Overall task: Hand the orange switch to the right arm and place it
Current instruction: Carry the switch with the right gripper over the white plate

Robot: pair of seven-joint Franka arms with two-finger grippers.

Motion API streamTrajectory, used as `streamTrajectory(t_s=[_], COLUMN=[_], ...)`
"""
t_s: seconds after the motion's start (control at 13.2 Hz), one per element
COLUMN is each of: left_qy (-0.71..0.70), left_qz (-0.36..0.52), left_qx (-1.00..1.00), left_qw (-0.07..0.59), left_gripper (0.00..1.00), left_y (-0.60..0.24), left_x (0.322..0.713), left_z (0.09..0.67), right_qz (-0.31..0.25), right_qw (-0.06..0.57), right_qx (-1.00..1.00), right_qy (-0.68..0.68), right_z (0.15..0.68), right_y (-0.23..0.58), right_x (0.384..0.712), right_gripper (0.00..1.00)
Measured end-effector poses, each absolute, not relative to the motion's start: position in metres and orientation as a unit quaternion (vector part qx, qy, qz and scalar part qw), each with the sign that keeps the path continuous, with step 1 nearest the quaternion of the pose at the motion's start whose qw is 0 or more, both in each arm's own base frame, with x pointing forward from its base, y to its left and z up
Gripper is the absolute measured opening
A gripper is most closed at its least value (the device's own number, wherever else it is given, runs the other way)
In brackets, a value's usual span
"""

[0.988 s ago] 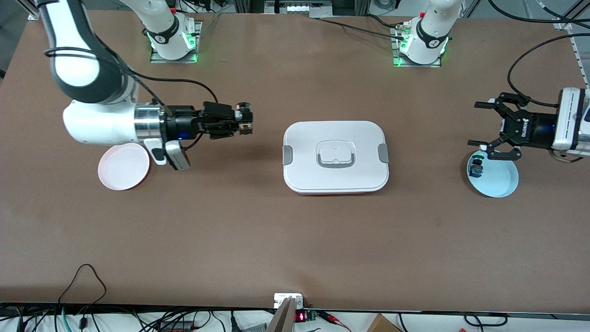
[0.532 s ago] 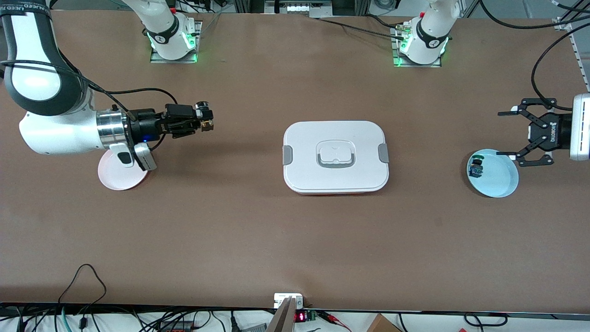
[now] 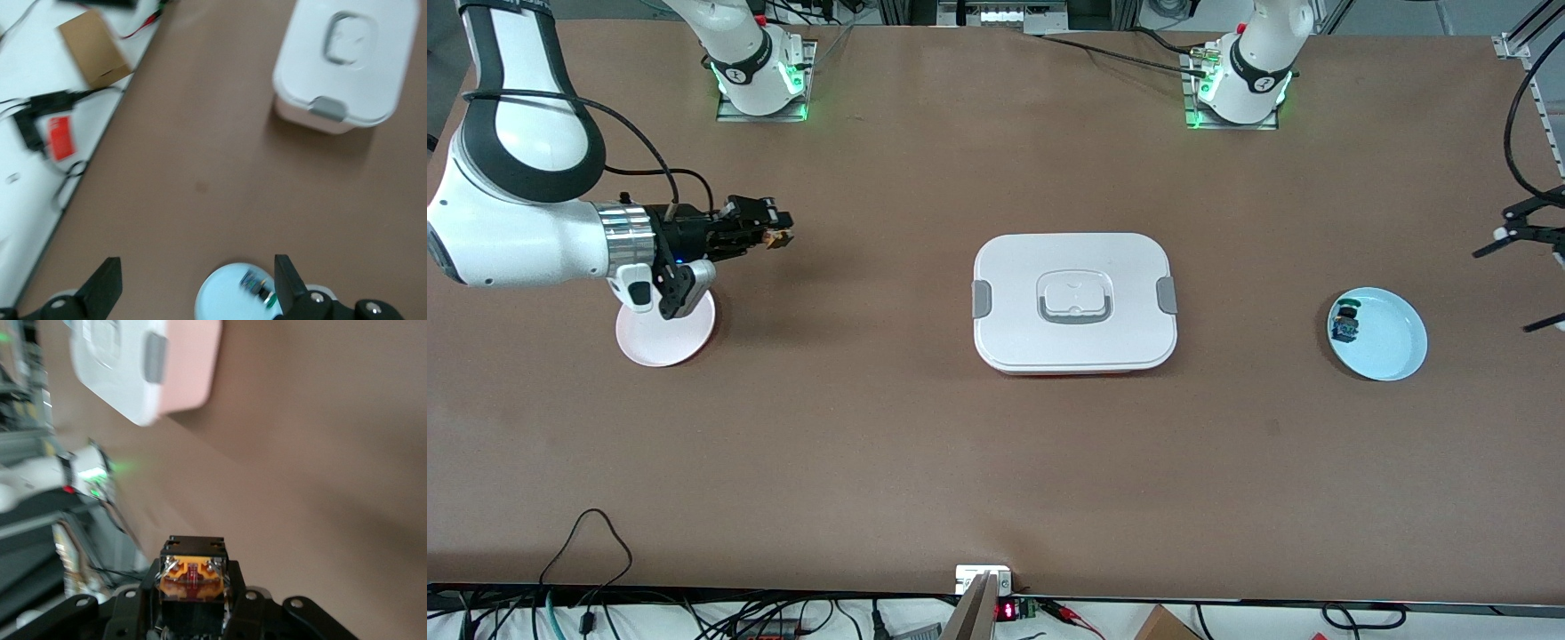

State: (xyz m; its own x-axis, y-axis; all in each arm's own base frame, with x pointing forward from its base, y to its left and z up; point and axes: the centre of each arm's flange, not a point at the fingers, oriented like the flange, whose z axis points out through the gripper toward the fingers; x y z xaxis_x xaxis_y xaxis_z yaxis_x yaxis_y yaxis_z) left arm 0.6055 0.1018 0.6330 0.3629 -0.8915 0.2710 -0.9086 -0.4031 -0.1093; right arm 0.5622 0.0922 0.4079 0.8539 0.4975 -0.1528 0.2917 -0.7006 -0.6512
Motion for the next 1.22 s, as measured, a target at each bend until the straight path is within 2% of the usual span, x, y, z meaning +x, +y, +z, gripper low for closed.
streamTrajectory(t_s=[0.23,0.38,0.61,0.91,1.22], left_qy=[-0.494,-0.406,-0.249,-0.094,-0.061], left_qz=[0.144,0.13,0.078,0.024,-0.01], left_qx=[0.856,0.904,0.965,0.995,0.997], left_qw=[-0.042,-0.034,0.01,0.033,0.039], left_gripper=[1.0,1.0,1.0,1.0,1.0], left_y=[0.065,0.058,0.056,0.045,0.043], left_x=[0.582,0.567,0.559,0.555,0.555], left_z=[0.69,0.7,0.684,0.658,0.627], right_qz=[0.168,0.16,0.135,0.107,0.07], right_qw=[0.222,0.158,0.074,0.04,0.034], right_qx=[-0.908,-0.896,-0.851,-0.806,-0.76], right_qy=[-0.313,-0.383,-0.502,-0.581,-0.645], right_z=[0.397,0.394,0.383,0.354,0.314], right_y=[0.049,0.024,0.001,-0.022,-0.055], right_x=[0.562,0.568,0.579,0.581,0.578], right_gripper=[0.41,0.41,0.41,0.41,0.41])
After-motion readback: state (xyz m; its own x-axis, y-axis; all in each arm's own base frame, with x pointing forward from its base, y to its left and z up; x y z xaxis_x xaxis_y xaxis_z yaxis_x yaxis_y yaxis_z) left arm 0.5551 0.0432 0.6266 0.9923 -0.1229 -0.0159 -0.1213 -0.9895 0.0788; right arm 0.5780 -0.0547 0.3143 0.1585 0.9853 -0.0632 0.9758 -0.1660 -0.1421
